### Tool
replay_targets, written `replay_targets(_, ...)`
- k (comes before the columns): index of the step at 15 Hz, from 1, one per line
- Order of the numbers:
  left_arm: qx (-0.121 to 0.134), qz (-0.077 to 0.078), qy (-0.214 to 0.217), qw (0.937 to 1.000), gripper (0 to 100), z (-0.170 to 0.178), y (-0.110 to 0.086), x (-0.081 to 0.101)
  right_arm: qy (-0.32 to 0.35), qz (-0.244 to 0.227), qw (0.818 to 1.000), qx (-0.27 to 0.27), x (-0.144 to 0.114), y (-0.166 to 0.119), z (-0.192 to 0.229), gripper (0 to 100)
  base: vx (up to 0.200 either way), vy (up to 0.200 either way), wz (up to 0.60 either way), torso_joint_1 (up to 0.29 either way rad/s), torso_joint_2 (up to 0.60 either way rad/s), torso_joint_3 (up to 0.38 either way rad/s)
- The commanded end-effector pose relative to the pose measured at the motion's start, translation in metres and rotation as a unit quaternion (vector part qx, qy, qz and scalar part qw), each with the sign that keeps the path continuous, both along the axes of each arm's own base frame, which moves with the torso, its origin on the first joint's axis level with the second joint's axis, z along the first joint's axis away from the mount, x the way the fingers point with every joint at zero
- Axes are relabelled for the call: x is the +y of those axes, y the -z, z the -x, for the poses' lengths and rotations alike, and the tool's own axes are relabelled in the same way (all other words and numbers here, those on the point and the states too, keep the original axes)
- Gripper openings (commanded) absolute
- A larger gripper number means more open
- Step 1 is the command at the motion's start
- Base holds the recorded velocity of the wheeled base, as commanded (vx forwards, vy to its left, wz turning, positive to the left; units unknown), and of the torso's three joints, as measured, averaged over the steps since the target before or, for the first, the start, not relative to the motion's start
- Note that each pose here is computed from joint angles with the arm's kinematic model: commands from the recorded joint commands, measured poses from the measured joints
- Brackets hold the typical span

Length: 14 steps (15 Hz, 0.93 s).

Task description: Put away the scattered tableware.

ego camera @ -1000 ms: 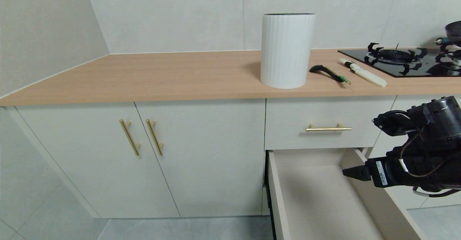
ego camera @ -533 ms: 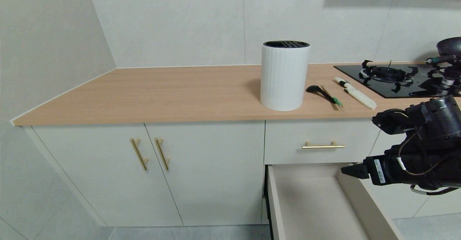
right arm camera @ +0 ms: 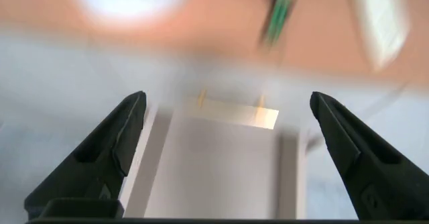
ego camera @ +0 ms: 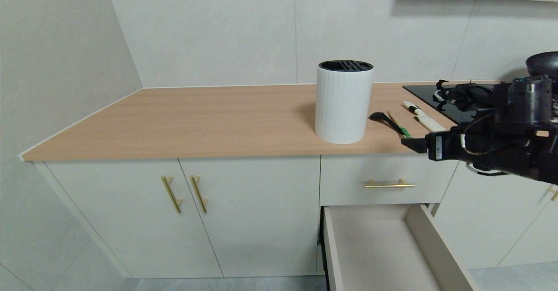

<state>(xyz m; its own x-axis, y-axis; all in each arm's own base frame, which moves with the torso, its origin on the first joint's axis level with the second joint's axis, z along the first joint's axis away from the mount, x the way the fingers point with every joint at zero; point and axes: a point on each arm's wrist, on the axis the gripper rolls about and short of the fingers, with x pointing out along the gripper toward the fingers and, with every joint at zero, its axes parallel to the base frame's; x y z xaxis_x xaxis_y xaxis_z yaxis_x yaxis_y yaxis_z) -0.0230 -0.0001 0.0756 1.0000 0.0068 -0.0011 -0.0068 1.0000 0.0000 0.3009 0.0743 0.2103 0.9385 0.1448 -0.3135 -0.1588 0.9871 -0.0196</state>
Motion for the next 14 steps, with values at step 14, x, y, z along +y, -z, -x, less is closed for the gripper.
replay_targets(14,0.0,0.0,0.0,1.0,100,0.0,0.0,0.0,0.109,-0.021,0.994,-0.019,-0.007,0.058,-0.109,100,0.0,0.0,0.0,0.0,0.0,0.0)
